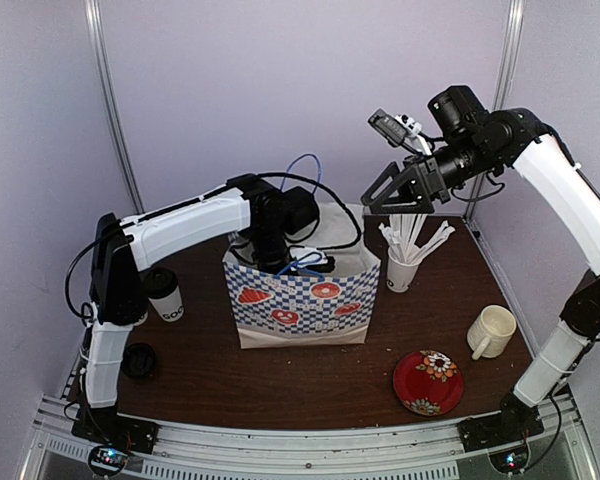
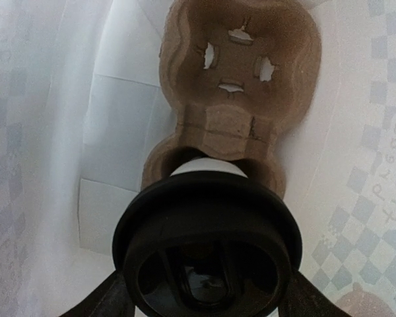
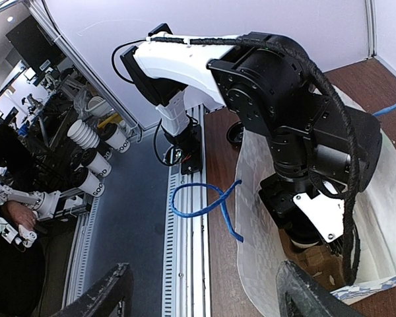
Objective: Pack the takeout coffee
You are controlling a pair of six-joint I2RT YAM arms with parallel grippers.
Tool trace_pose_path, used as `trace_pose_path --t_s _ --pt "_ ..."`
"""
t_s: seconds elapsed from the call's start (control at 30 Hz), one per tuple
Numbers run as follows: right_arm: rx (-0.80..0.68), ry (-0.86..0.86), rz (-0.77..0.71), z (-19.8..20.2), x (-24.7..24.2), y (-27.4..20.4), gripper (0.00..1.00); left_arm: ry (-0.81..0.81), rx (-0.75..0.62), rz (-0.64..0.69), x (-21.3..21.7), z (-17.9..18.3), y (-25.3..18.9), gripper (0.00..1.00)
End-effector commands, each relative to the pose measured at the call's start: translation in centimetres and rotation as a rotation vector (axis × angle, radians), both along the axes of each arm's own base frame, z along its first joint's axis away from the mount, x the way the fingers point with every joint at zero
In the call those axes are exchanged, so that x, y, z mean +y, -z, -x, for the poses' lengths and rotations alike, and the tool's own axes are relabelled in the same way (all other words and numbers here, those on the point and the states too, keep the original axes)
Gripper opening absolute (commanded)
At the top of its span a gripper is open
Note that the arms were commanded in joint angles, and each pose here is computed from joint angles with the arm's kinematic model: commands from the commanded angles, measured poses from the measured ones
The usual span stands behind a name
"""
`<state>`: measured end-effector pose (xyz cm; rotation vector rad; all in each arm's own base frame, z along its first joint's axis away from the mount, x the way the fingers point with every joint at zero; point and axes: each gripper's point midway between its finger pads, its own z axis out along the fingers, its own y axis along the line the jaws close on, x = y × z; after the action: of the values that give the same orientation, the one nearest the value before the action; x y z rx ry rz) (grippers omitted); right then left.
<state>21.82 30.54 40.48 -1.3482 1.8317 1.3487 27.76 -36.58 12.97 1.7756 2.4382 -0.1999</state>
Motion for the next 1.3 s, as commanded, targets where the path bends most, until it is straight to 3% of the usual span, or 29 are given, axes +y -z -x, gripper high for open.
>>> trace_pose_path --t_s 0.0,0.1,0.13,0.2,0.6,0.97,1.17,1.27 --pt "-0.041 0.010 -0.018 0.5 -0.6 -1.0 0.78 -0.034 -0.079 -0.003 0.4 -1.3 -0.2 0.70" --pt "-0.039 0.009 -0.018 0.4 -0.5 -1.0 0.78 -0.060 -0.143 0.011 0.6 -2.3 -1.9 0.76" --pt "-0.040 0.009 -0.019 0.4 -0.5 -1.0 0.78 -0.061 -0.151 0.023 0.4 -2.3 -2.5 0.89" --pt "-0.038 0.008 -0.021 0.4 -0.5 -1.1 0.78 -0.057 -0.160 0.052 0.1 -2.2 -3.7 0.95" --pt "-0.026 0.007 -0.009 -0.1 -0.2 -0.5 0.78 -0.041 -0.216 0.195 -0.1 -1.1 -10.3 0.98" --pt "-0.024 0.002 -0.003 -0.4 -0.1 -0.3 0.78 -0.062 -0.457 0.464 0.2 -1.5 -21.9 0.98" --pt "-0.042 0.007 0.010 -0.2 -0.3 -0.1 0.79 -0.193 -0.652 0.535 5.9 -0.3 -29.4 0.98" --pt "-0.057 0.006 0.017 -0.1 -0.5 0.0 0.79 -0.354 -0.771 0.424 11.2 -0.9 -29.6 0.98"
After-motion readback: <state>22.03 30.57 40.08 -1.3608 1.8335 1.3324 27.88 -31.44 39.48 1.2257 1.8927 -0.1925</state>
